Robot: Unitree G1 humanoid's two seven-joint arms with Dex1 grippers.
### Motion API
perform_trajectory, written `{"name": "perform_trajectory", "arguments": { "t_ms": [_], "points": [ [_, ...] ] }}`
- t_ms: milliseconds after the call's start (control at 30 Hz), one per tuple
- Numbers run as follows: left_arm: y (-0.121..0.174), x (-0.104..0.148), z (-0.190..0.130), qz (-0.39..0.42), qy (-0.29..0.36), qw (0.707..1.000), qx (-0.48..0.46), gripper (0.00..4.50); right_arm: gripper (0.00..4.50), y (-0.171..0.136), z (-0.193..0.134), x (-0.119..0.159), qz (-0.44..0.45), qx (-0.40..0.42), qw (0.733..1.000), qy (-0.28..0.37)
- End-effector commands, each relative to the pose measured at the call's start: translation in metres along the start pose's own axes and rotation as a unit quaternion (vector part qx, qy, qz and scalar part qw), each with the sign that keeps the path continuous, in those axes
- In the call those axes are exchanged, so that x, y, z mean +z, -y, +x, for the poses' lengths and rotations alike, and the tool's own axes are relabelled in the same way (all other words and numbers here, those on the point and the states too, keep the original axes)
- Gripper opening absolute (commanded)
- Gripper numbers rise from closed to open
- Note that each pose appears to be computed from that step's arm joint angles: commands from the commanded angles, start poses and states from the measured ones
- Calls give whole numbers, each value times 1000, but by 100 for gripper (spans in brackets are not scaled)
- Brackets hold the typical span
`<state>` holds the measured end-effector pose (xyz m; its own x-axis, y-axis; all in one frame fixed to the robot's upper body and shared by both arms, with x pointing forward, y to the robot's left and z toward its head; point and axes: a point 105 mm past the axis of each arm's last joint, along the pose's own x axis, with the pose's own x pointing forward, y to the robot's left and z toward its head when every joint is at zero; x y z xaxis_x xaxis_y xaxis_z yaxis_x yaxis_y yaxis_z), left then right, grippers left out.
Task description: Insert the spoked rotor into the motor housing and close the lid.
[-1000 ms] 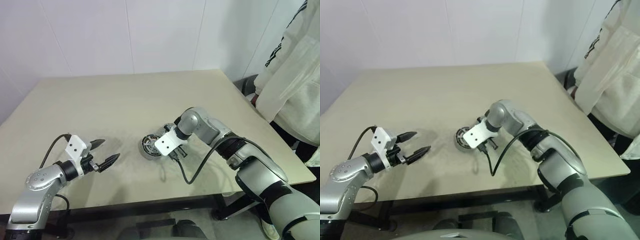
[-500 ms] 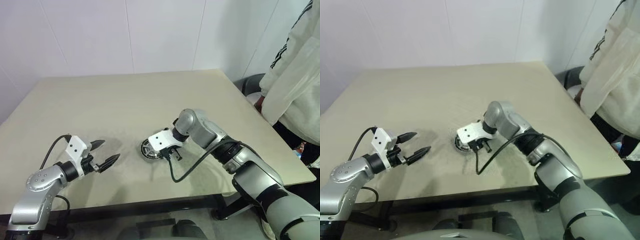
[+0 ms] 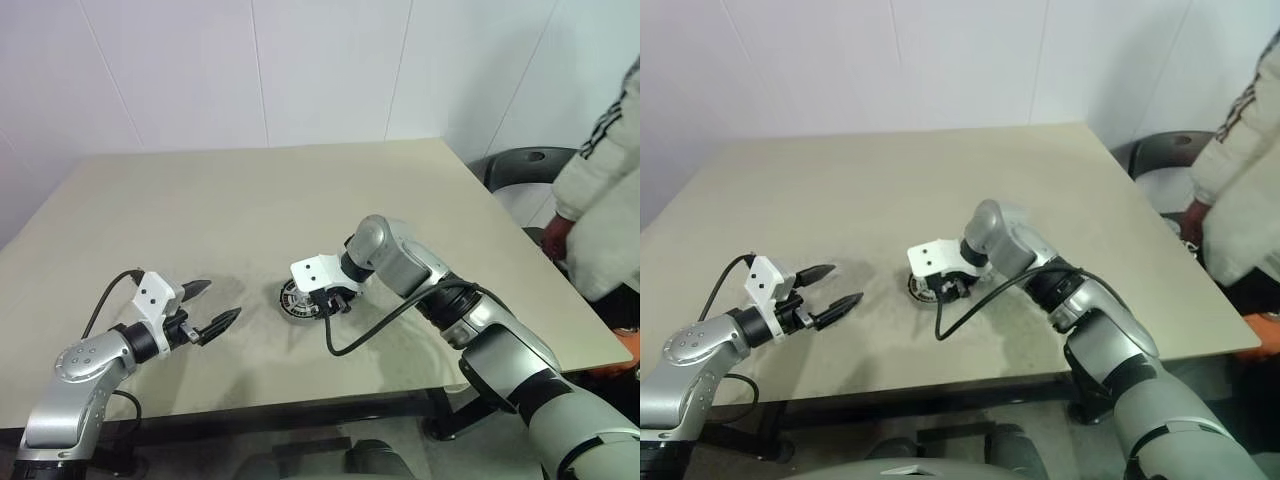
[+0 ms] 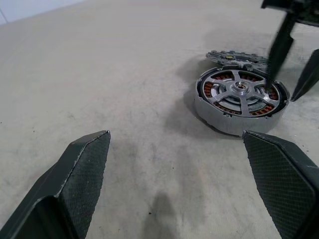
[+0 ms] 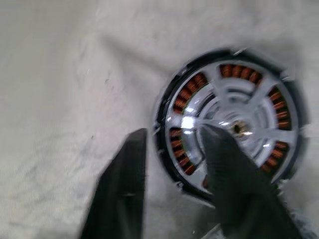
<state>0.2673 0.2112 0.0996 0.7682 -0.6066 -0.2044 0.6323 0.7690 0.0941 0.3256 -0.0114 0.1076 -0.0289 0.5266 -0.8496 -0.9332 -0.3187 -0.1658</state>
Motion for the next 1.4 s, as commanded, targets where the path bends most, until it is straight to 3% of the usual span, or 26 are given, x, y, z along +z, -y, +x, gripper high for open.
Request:
{"name": "perform_trajectory", "arguments": {
  "t_ms": [33, 100, 167, 200, 333, 467, 600, 733, 933, 1100, 1400],
  "points": [
    [-3, 9, 1, 16, 17, 1000, 0, 450, 313, 4, -19, 19, 5, -21, 999, 43],
    [-4, 9, 1, 16, 16, 1000, -1, 450, 391, 4, -27, 21, 30, -28, 997, 62],
    [-5, 9, 0, 16, 16, 1000, -1, 450, 443, 4, -35, 20, 73, -35, 993, 83],
    [-5, 9, 0, 17, 16, 1000, -1, 450, 448, 4, -40, 16, 103, -39, 990, 93],
    [-6, 8, -1, 16, 15, 1000, -2, 450, 448, 4, -56, -6, 233, -61, 962, 128],
    [-6, 7, 0, 16, 14, 1000, -5, 450, 448, 3, -66, -28, 357, -84, 915, 169],
    [-7, 7, 3, 18, 14, 1000, -9, 450, 448, -2, -74, -52, 473, -101, 851, 203],
    [-6, 7, 3, 18, 14, 1000, -12, 450, 448, -8, -81, -78, 595, -111, 761, 232],
    [-7, 8, 5, 21, 15, 1000, -15, 450, 448, -18, -76, -99, 693, -105, 666, 254],
    [-8, 10, 5, 23, 15, 999, -17, 450, 448, -22, -62, -108, 737, -91, 608, 281],
    [-8, 12, 4, 26, 16, 999, -17, 450, 448, -21, -41, -105, 766, -73, 565, 300]
  ]
}}
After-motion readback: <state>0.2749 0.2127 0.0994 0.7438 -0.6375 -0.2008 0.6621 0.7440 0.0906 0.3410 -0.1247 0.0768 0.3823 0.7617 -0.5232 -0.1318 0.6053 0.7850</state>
